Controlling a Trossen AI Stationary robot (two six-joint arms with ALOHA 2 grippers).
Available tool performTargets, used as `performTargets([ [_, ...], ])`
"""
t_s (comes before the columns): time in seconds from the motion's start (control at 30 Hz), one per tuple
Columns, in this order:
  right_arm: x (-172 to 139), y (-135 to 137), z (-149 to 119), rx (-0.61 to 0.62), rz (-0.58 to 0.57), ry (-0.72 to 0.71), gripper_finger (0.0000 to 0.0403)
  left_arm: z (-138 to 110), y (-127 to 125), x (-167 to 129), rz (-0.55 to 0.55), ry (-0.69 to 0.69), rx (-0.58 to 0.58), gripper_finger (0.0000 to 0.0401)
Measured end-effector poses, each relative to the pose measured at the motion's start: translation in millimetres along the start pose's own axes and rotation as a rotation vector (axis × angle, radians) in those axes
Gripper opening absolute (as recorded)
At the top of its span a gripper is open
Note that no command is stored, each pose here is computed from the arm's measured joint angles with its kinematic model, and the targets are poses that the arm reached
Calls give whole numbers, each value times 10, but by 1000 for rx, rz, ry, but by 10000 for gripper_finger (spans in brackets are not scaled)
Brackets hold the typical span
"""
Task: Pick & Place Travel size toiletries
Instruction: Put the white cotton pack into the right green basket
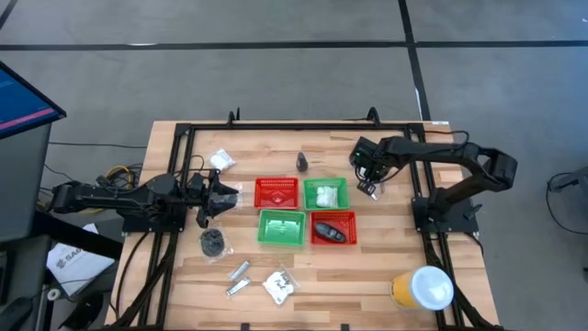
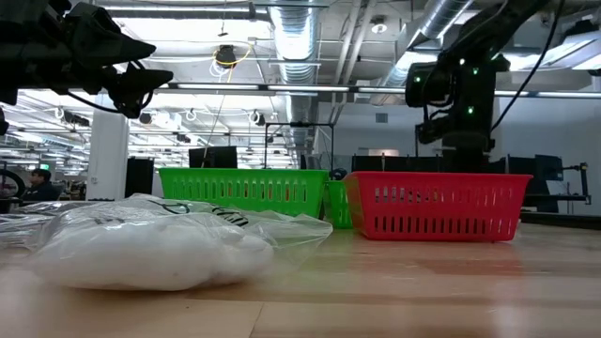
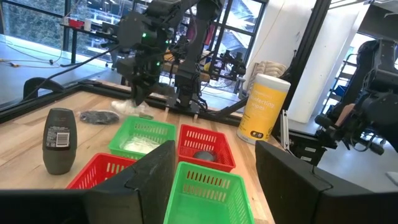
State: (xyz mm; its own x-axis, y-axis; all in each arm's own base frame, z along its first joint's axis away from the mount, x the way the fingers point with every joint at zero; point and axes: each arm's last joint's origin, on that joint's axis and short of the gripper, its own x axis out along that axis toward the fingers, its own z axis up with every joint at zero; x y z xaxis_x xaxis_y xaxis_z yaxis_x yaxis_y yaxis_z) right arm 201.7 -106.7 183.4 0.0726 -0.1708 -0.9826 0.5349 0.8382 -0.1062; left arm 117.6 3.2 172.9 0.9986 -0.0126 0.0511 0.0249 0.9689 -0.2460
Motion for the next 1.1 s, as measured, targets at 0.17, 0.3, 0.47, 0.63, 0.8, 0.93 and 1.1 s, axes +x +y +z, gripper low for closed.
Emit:
performTargets([
  [0.17, -200, 13, -13, 21, 72, -41, 4, -1, 0, 0, 0, 0, 0, 213],
  [0.3, -367, 97, -19, -17, 118, -76, 3, 0, 0, 0, 0, 0, 0, 213],
  [0.47, -567, 234, -11, -59, 142, -121, 2, 0, 0, 0, 0, 0, 0, 213],
  [0.63, -776, 394, 36, -102, 171, -172, 3, -1, 0, 0, 0, 0, 0, 213],
  [0.8, -930, 557, 79, -158, 200, -225, 2, 0, 0, 0, 0, 0, 0, 213],
  [0.93, -1008, 651, 97, -191, 223, -275, 1, -1, 0, 0, 0, 0, 0, 213],
  [1.1, -1054, 726, 114, -212, 242, -322, 2, 0, 0, 0, 0, 0, 0, 213],
])
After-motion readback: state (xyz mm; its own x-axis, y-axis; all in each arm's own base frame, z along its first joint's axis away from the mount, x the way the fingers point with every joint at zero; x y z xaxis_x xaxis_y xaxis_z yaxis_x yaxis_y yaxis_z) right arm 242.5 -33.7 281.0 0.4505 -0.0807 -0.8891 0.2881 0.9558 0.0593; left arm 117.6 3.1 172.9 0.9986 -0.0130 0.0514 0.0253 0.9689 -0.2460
